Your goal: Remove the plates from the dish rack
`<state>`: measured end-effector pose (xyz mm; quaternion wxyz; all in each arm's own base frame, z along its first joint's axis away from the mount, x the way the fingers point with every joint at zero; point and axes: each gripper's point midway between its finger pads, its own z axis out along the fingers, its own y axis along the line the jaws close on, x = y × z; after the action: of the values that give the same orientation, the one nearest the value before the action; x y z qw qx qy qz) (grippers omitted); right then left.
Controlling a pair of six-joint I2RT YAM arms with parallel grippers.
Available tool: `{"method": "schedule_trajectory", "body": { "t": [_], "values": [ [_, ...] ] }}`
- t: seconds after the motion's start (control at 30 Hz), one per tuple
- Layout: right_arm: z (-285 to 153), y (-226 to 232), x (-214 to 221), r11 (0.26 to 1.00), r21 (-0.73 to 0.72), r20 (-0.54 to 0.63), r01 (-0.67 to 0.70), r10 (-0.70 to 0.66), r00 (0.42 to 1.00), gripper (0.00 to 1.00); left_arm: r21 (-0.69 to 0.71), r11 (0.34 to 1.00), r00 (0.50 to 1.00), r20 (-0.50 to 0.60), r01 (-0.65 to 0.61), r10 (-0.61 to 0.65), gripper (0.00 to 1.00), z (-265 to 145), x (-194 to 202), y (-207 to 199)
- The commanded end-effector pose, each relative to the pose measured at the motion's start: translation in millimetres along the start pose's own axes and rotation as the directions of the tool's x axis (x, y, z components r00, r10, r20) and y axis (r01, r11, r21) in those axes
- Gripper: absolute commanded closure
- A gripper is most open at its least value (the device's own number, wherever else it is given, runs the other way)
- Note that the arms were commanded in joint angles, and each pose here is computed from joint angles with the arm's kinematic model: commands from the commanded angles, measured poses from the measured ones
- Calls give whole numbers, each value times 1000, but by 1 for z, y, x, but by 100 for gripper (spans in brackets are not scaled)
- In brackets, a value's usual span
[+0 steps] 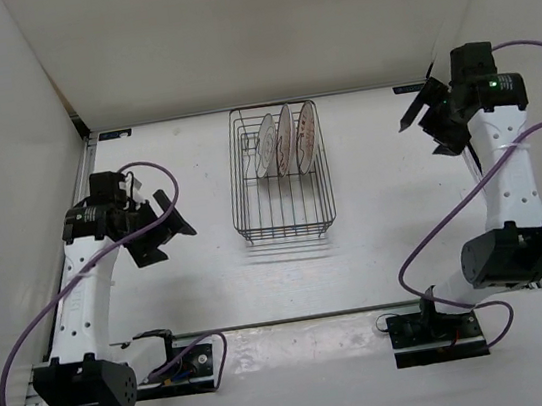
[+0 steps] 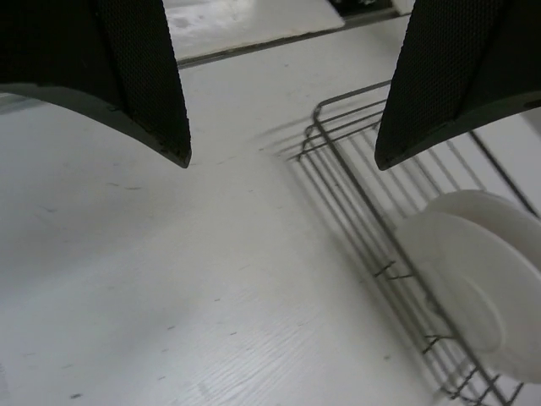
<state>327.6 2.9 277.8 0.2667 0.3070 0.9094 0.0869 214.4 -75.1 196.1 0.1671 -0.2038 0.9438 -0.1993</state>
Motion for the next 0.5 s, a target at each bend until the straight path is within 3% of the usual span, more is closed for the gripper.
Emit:
{"method": "schedule_trajectory", "body": {
  "t": [0.0,0.03,0.07,0.1,0.13,0.17,0.23,0.27,0.33,0.43,0.47],
  "values": [
    [10,81,5,941,-335,-35,-37,27,999,10,18,999,1000,-5,-29,29,0,-13,19,4],
    [15,105,9,923,-386,-32,9,-23,999,10,18,999,999,-2,-40,40,0,-14,20,5],
    [-42,149,-21,853,-500,123,150,-101,987,10,6,998,998,15,-57,57,0,-17,22,9],
    [17,210,69,811,-486,-63,325,-404,913,10,-1,996,995,17,-95,95,0,-18,24,9],
    [13,243,88,763,-496,-31,415,-493,869,10,-33,993,993,31,-115,116,0,-20,23,13],
    [-23,306,119,639,-612,81,466,-536,840,10,-50,986,986,53,-157,159,0,-25,24,14],
    [-20,307,157,626,-645,50,437,-537,842,10,-87,979,978,84,-184,191,0,-31,20,20],
    [-12,288,160,657,-612,37,440,-532,846,10,-93,972,970,94,-214,222,0,-33,21,20],
    [-1,267,141,701,-485,51,523,-574,817,10,-114,961,959,107,-250,262,0,-38,22,24],
    [2,264,146,711,-451,7,540,-601,799,10,-145,955,957,99,-257,273,0,-37,29,33],
    [-5,269,141,704,-469,50,534,-582,812,10,-146,958,960,96,-246,262,0,-34,30,34]
  ]
}}
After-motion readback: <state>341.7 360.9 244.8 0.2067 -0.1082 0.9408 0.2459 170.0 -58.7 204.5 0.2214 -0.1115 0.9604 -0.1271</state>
